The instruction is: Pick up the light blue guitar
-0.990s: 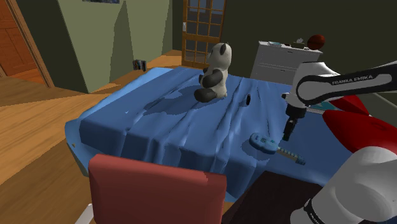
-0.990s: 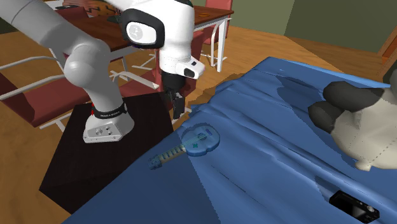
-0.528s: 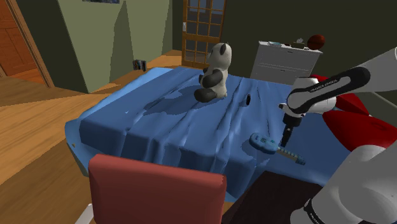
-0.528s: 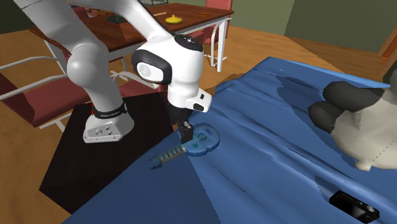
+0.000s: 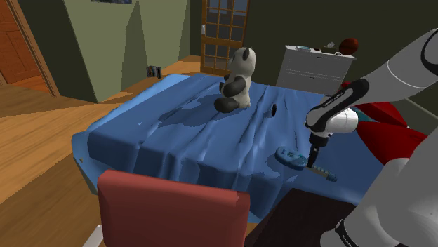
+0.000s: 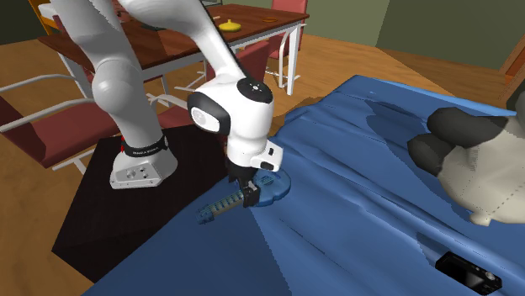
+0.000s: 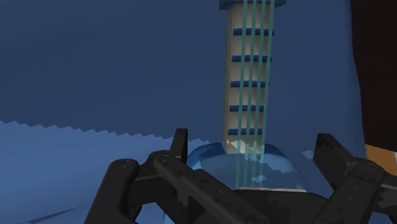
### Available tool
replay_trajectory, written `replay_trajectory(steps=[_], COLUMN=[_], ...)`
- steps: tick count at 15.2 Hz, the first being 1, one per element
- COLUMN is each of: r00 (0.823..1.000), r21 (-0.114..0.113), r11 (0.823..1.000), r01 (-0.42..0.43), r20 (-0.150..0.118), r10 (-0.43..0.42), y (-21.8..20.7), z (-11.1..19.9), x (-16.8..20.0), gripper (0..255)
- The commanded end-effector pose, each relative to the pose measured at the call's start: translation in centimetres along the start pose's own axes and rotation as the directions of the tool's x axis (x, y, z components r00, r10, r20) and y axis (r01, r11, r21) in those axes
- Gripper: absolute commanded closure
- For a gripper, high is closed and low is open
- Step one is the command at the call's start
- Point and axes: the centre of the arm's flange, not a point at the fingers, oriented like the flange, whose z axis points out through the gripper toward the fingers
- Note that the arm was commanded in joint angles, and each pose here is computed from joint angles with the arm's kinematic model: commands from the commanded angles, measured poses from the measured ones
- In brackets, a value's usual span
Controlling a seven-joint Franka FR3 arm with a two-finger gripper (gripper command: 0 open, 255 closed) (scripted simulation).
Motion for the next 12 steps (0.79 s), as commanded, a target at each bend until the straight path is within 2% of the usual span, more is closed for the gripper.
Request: replay_trajectory(steps=[1, 3, 4, 12], r00=[1.000, 1.000, 1.000, 1.000], r21=[-0.001, -0.001, -0.001, -0.001], r11=[1.000, 1.000, 1.000, 1.000], r01=[-0.001, -0.001, -0.001, -0.001], r20=[-0.001, -0.001, -0.001, -0.001], r10=[0.001, 0.001, 0.001, 0.001], y=[0.21, 0.21, 0.23, 0.17], z=[1.38, 1.38, 1.37, 1.34], x=[0.04, 0.04, 0.05, 0.05], gripper=[0, 0, 255, 255])
